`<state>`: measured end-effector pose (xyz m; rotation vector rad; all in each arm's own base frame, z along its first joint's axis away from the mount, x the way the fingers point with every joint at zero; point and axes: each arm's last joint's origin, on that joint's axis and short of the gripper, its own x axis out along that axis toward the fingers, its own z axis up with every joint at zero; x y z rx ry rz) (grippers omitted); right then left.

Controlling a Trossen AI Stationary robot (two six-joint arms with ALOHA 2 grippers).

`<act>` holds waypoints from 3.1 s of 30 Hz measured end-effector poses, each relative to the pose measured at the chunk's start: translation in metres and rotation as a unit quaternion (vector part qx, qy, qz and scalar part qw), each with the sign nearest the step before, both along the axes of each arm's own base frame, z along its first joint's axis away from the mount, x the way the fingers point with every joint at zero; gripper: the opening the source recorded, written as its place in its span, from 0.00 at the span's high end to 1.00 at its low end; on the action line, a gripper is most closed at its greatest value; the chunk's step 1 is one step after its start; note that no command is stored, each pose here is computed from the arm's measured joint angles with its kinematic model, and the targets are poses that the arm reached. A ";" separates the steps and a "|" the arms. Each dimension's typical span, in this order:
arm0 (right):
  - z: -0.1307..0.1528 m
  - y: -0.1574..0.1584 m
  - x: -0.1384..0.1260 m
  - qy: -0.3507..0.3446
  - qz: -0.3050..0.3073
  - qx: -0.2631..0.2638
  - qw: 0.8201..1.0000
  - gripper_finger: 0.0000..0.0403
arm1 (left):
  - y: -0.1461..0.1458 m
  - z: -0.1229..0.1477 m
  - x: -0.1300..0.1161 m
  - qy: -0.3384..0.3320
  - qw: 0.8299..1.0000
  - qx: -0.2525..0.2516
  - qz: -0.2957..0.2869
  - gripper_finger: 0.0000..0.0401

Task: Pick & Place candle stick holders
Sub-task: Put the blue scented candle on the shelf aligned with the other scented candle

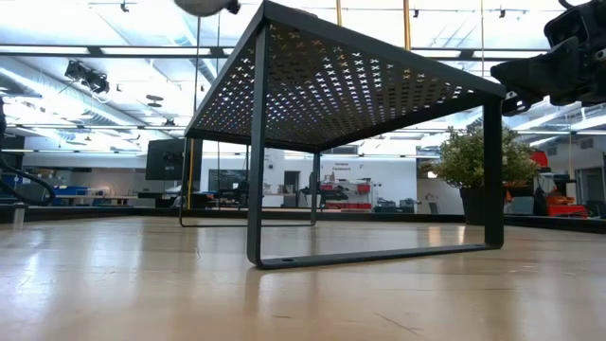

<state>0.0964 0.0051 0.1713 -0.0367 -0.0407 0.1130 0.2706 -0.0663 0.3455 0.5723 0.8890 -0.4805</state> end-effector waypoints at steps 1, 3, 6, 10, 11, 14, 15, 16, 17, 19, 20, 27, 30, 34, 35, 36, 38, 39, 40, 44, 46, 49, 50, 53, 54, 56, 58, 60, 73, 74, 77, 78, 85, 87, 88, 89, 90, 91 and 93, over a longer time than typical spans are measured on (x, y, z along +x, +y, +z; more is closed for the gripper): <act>0.000 0.000 0.000 0.000 0.000 0.000 1.000 0.96 | 0.001 -0.001 0.002 0.000 1.000 0.003 -0.001 0.24; 0.000 0.000 0.000 0.000 0.000 0.000 1.000 0.96 | 0.003 -0.002 0.005 -0.006 1.000 0.005 -0.002 0.24; 0.000 0.000 0.000 0.000 0.000 0.000 1.000 0.96 | 0.005 -0.004 0.008 -0.002 1.000 0.006 0.003 0.24; 0.000 0.000 0.000 0.000 0.000 0.000 1.000 0.96 | 0.006 -0.007 0.011 -0.001 1.000 0.008 0.002 0.24; 0.000 0.000 0.000 0.000 0.000 0.000 1.000 0.96 | 0.006 -0.007 0.011 -0.001 1.000 0.009 0.001 0.24; 0.000 0.000 0.000 0.000 0.000 0.000 1.000 0.96 | 0.006 -0.006 0.012 -0.006 1.000 0.009 0.000 0.24; 0.000 0.000 0.000 0.000 0.000 0.000 1.000 0.96 | 0.006 -0.006 0.013 -0.008 1.000 0.008 0.000 0.24; 0.000 0.000 0.000 0.000 0.000 0.000 1.000 0.96 | 0.006 -0.006 0.013 -0.009 1.000 0.008 0.001 0.24; 0.000 0.000 0.000 0.000 0.000 0.000 1.000 0.96 | 0.006 -0.006 0.013 -0.012 1.000 0.008 0.001 0.24; 0.000 0.000 0.000 0.000 0.000 0.000 1.000 0.96 | 0.007 -0.005 0.014 -0.015 1.000 0.007 0.003 0.24; 0.000 0.000 0.000 0.000 0.000 0.000 1.000 0.96 | 0.008 -0.005 0.014 -0.015 1.000 0.008 0.004 0.24; 0.000 0.000 0.000 0.000 0.000 0.000 1.000 0.96 | 0.016 -0.005 0.016 -0.019 0.999 0.024 -0.007 0.24; 0.000 0.000 0.000 0.000 0.000 0.000 1.000 0.96 | 0.021 -0.005 0.017 -0.021 0.999 0.034 -0.013 0.24; 0.000 0.000 0.000 0.000 0.000 0.000 1.000 0.96 | 0.027 -0.010 0.021 -0.012 0.999 0.043 -0.016 0.24; 0.000 0.000 0.000 0.000 0.000 0.000 1.000 0.96 | 0.028 -0.012 0.023 -0.008 0.999 0.039 -0.017 0.24; 0.000 0.000 0.000 0.000 0.000 0.000 1.000 0.96 | 0.030 -0.012 0.024 -0.007 0.999 0.034 -0.019 0.24; 0.000 0.000 0.000 0.000 0.000 0.000 1.000 0.96 | 0.030 -0.015 0.026 -0.003 0.999 0.026 -0.032 0.24; 0.000 0.000 0.000 0.000 0.000 0.000 1.000 0.96 | 0.031 -0.017 0.029 -0.005 0.999 0.028 -0.040 0.24; 0.000 0.000 0.000 0.000 0.000 0.000 1.000 0.96 | 0.031 -0.018 0.030 -0.004 0.998 0.032 -0.046 0.24; 0.000 0.000 0.000 -0.001 0.000 0.000 1.000 0.96 | 0.030 -0.025 0.036 0.002 0.996 0.050 -0.077 0.24; 0.000 0.000 0.000 -0.002 0.000 0.000 1.000 0.96 | 0.030 -0.031 0.040 0.007 0.994 0.054 -0.090 0.24; 0.000 0.000 0.000 -0.001 0.000 0.000 1.000 0.96 | 0.029 -0.039 0.047 0.016 0.993 0.058 -0.097 0.24; 0.000 0.000 0.000 0.000 0.000 0.000 1.000 0.96 | 0.029 -0.042 0.049 0.020 0.993 0.058 -0.097 0.24; 0.000 0.000 0.000 0.000 0.000 0.000 1.000 0.96 | 0.028 -0.051 0.055 0.034 0.993 0.058 -0.098 0.24; 0.000 0.000 0.000 0.001 0.000 0.000 1.000 0.96 | 0.028 -0.053 0.057 0.036 0.993 0.058 -0.098 0.24; 0.000 0.000 0.000 0.001 0.000 0.000 1.000 0.96 | 0.028 -0.056 0.058 0.043 0.992 0.060 -0.097 0.24; 0.000 0.000 0.000 0.001 0.000 0.000 1.000 0.96 | 0.027 -0.058 0.061 0.042 0.993 0.062 -0.097 0.24; 0.000 0.000 0.000 0.001 0.000 0.000 1.000 0.96 | 0.028 -0.061 0.061 0.049 0.992 0.063 -0.096 0.23; 0.000 0.000 0.000 0.001 0.000 0.000 1.000 0.96 | 0.028 -0.064 0.064 0.052 0.992 0.071 -0.085 0.21; 0.000 0.000 0.000 0.001 0.000 0.000 1.000 0.96 | 0.028 -0.064 0.064 0.052 0.992 0.069 -0.086 0.21; 0.000 0.000 0.000 0.001 0.000 0.000 1.000 0.96 | 0.028 -0.064 0.064 0.051 0.992 0.070 -0.091 0.21; 0.000 0.000 0.000 0.001 0.000 0.000 1.000 0.96 | 0.028 -0.064 0.064 0.049 0.992 0.072 -0.094 0.21; 0.000 0.000 0.000 0.001 0.000 0.000 1.000 0.96 | 0.027 -0.062 0.068 0.027 0.993 0.074 -0.092 0.20; 0.000 0.000 0.000 0.001 0.000 0.000 1.000 0.96 | 0.027 -0.062 0.068 0.025 0.993 0.074 -0.092 0.18; 0.000 0.000 0.000 0.001 0.000 0.000 1.000 0.96 | 0.027 -0.061 0.068 0.024 0.993 0.074 -0.092 0.17; 0.000 0.000 0.000 0.001 0.000 0.000 1.000 0.96 | 0.027 -0.061 0.068 0.023 0.993 0.074 -0.092 0.16; 0.000 0.000 0.000 0.001 0.000 0.000 1.000 0.96 | 0.027 -0.061 0.068 0.023 0.993 0.074 -0.092 0.15; 0.000 0.000 0.000 0.001 0.000 0.000 1.000 0.96 | 0.027 -0.061 0.068 0.024 0.993 0.074 -0.092 0.13; 0.000 0.000 0.000 0.001 0.000 0.000 1.000 0.96 | 0.027 -0.061 0.068 0.025 0.993 0.074 -0.092 0.12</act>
